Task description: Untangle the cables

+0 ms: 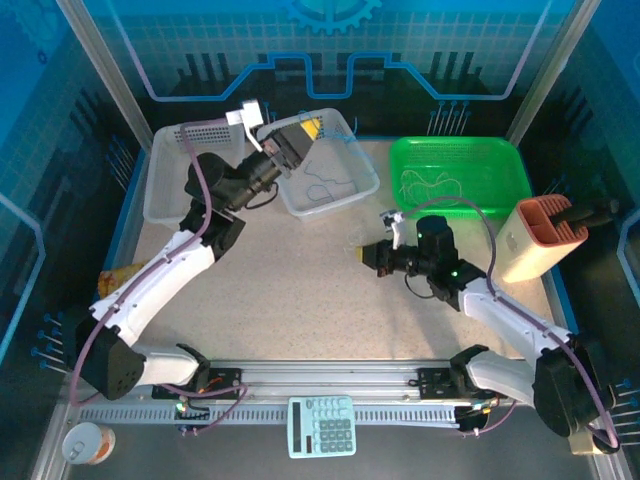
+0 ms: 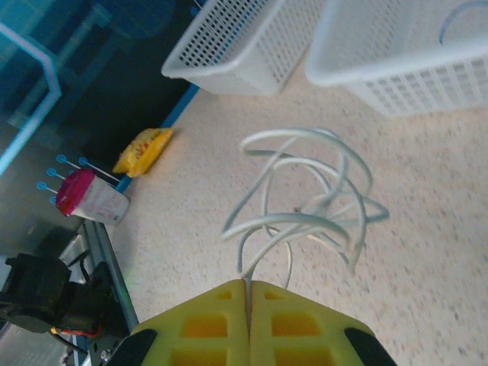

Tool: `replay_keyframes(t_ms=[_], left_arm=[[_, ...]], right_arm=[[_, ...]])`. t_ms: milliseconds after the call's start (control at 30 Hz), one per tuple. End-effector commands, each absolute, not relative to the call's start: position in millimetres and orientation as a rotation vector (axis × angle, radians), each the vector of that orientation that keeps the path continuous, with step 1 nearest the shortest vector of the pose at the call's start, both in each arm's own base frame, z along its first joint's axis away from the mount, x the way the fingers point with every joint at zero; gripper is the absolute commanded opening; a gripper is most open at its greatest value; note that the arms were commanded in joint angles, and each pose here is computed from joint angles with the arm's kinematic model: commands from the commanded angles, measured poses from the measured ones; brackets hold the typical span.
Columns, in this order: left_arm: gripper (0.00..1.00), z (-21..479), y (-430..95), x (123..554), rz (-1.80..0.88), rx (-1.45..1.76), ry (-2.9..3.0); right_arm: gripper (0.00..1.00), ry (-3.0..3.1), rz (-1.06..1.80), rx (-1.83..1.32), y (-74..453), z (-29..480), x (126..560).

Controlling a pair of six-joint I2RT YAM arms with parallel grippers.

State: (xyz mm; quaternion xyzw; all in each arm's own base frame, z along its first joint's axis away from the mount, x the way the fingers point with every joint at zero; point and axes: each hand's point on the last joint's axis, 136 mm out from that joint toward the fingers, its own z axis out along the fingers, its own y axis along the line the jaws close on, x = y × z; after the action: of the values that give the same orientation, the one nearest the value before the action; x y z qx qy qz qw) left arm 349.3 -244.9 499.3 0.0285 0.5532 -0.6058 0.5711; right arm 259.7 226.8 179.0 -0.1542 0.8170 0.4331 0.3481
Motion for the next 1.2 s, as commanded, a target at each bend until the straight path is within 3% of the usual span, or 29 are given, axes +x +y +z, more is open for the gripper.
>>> replay_keyframes(t_ms=[0, 200, 467, 700, 733, 767, 867, 967, 1067, 1167], left_arm=[[0.00, 498.6, -228.7, 383.8, -1.321, 0.027, 1.311], [0.00, 473.4, -215.4, 448.2, -1.224, -0.032, 1.394], [0.00, 387.4, -204.0, 527.4, -1.040, -0.143, 1.571], [0.00, 321.9, -194.4, 563.8, -0.871, -0.168, 1.754], [0.04, 314.0, -193.0, 567.3, -0.855, -0.166, 1.779], [0.14, 306.6, -192.1, 569.9, -0.844, -0.163, 1.808], [0.60, 295.2, -188.0, 570.0, -0.793, -0.148, 1.861], [0.87, 297.6, -178.4, 565.3, -0.739, -0.151, 1.857], [0.99, 305.3, -172.0, 559.7, -0.732, -0.145, 1.849], [0.99, 315.2, -169.8, 552.1, -0.738, -0.125, 1.836]], right_arm=[[0.00, 2.153, 1.083, -0.372, 217.6, 163.7, 248.1], [0.00, 2.172, 1.049, -0.349, 204.0, 160.6, 229.8], [0.00, 2.135, 1.012, -0.311, 188.8, 183.0, 215.6], [0.00, 2.095, 1.018, -0.321, 186.8, 206.7, 210.4], [0.00, 2.091, 1.020, -0.323, 187.0, 209.5, 210.3], [0.00, 2.088, 1.019, -0.324, 186.9, 211.5, 210.4], [0.00, 2.081, 1.017, -0.328, 186.9, 217.5, 210.4], [0.00, 2.070, 1.017, -0.329, 187.0, 222.2, 211.1], [0.00, 2.062, 1.022, -0.327, 188.3, 225.3, 213.3], [0.00, 2.058, 1.033, -0.330, 190.7, 227.5, 215.3]])
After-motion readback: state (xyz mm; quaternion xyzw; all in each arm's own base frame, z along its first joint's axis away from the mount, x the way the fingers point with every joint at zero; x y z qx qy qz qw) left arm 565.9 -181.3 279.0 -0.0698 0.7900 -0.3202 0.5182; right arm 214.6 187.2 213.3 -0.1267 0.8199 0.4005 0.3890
